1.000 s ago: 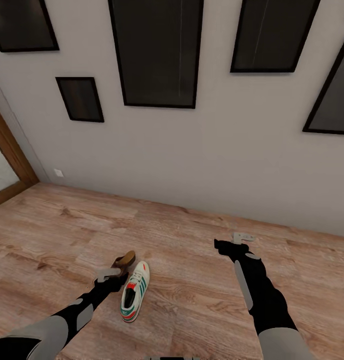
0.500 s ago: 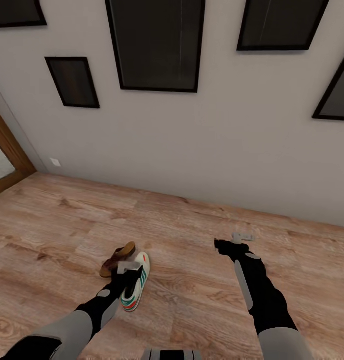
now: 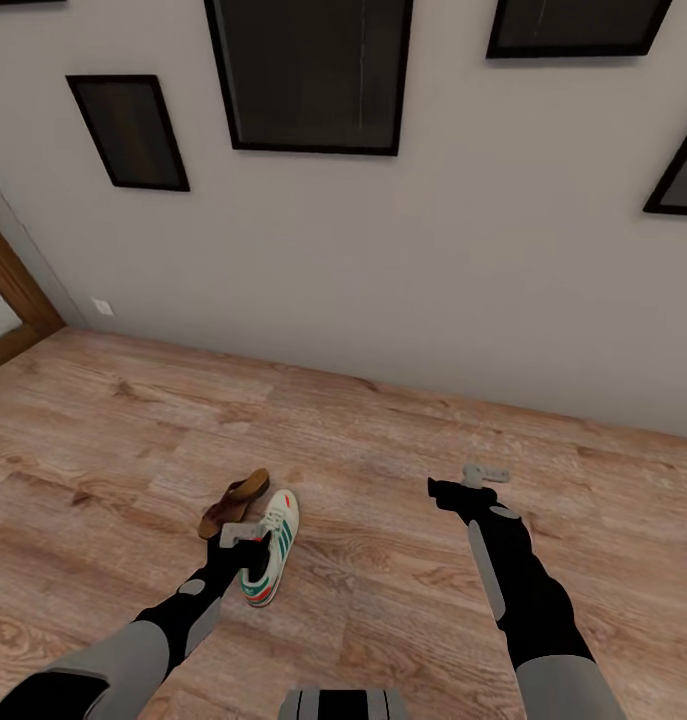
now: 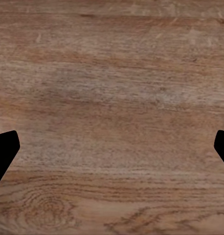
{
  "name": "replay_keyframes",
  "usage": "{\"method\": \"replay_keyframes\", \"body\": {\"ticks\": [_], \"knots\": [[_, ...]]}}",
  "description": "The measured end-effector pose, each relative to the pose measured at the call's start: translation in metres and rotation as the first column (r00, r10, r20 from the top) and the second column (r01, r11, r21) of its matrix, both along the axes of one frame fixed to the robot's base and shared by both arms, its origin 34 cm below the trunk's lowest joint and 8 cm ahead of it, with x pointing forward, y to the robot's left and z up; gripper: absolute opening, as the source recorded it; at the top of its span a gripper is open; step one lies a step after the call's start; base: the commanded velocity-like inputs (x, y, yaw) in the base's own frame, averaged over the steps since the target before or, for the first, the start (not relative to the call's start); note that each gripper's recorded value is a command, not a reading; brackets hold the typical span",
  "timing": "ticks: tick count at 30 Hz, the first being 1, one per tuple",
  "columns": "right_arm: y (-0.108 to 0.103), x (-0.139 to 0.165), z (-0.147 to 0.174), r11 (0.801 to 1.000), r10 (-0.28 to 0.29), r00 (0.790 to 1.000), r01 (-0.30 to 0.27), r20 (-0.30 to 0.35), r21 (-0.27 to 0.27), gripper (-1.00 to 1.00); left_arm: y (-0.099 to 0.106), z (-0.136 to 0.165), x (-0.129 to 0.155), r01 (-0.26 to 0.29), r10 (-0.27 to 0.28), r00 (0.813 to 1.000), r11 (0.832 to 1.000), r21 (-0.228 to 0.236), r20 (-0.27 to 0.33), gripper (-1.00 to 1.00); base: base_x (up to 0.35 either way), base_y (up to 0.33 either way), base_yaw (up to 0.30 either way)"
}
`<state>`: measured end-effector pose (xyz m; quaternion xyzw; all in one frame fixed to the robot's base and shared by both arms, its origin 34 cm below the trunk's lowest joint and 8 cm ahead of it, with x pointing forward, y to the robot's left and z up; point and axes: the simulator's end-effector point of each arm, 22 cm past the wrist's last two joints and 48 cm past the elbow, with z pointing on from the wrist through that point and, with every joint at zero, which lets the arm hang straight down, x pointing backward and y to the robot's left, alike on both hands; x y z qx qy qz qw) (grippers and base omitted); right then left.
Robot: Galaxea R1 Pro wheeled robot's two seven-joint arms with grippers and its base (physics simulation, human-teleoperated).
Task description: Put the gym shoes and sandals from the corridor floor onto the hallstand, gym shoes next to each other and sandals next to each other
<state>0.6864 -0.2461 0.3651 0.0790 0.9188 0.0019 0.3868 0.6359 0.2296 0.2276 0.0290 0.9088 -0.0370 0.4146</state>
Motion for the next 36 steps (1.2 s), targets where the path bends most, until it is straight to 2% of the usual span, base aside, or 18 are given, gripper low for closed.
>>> {"method": "replay_keyframes", "body": {"ticks": [9, 21, 31, 36], "knots": [[0.0, -0.002, -0.01, 1.0, 0.0, 1.0, 0.0, -0.016, 0.0, 1.0, 0.001, -0.009, -0.005, 0.004, -0.004, 1.0, 1.0, 0.004, -0.015, 1.0, 0.0, 0.0, 0.0], [0.0, -0.014, -0.051, 1.0, 0.0, 0.997, 0.0, -0.083, 0.0, 1.0, -0.014, -0.045, -0.027, 0.053, -0.057, 0.995, 0.998, -0.046, -0.081, 1.0, 0.0, 0.0, 0.0], [0.0, -0.026, -0.086, 1.0, 0.0, 0.99, 0.0, -0.14, 0.0, 1.0, -0.013, -0.076, -0.046, 0.052, -0.058, 0.989, 0.997, -0.049, -0.137, 1.0, 0.0, 0.0, 0.0], [0.0, -0.032, -0.103, 1.0, -0.001, 0.986, 0.001, -0.168, 0.0, 1.0, -0.006, -0.091, -0.055, 0.048, -0.054, 0.985, 0.998, -0.041, -0.165, 1.0, 0.0, 0.0, 0.0]]}}
